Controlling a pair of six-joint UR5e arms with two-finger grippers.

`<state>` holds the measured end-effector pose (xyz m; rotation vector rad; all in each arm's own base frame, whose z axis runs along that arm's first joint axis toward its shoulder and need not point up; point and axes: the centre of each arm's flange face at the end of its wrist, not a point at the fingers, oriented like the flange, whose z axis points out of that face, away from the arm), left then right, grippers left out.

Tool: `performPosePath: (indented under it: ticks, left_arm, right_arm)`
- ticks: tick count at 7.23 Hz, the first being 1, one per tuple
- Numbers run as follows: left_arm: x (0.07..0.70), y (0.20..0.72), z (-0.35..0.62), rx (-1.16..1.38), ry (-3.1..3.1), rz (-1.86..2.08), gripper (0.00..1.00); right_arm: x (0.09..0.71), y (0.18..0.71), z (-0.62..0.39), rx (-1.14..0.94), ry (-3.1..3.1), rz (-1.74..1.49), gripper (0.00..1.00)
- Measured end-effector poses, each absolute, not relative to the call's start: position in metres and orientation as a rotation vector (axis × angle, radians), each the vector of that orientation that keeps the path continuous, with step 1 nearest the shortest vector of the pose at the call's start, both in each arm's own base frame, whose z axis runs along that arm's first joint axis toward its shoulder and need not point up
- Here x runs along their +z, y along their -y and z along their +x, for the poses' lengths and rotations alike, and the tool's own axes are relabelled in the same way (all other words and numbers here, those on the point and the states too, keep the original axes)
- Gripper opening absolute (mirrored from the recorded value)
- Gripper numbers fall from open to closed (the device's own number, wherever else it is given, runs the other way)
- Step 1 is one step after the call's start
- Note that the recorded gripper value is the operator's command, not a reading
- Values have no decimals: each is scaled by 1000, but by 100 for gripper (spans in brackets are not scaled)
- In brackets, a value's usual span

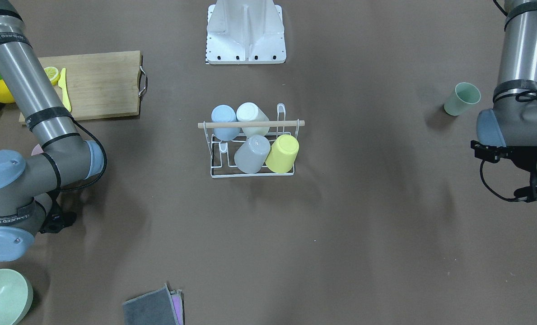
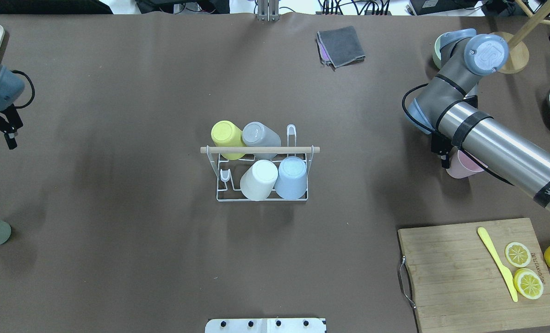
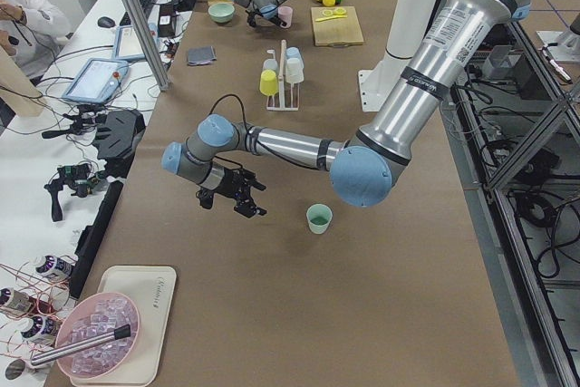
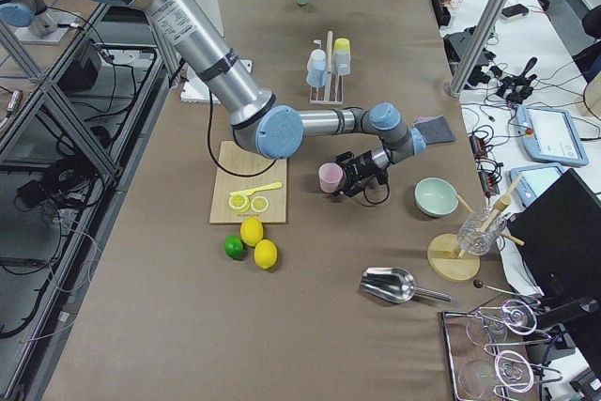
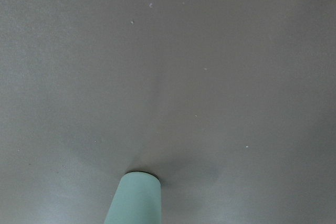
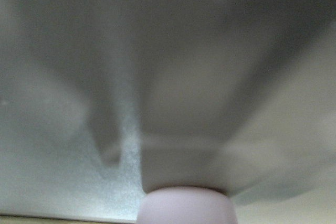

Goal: Place cup on cup holder

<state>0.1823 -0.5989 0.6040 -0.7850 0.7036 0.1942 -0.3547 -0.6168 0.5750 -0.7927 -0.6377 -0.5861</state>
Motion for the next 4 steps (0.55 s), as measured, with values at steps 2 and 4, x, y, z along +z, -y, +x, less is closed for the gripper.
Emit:
performPosePath:
  ticks: [2,4]
  left_arm:
    - [621,583,192,254,-657,-808,98]
    - [629,573,204,281,-635,-829,97]
  right_arm:
    - [574,617,-356,-586,640,-792,87]
    - [573,617,-357,-585,641,-792,71]
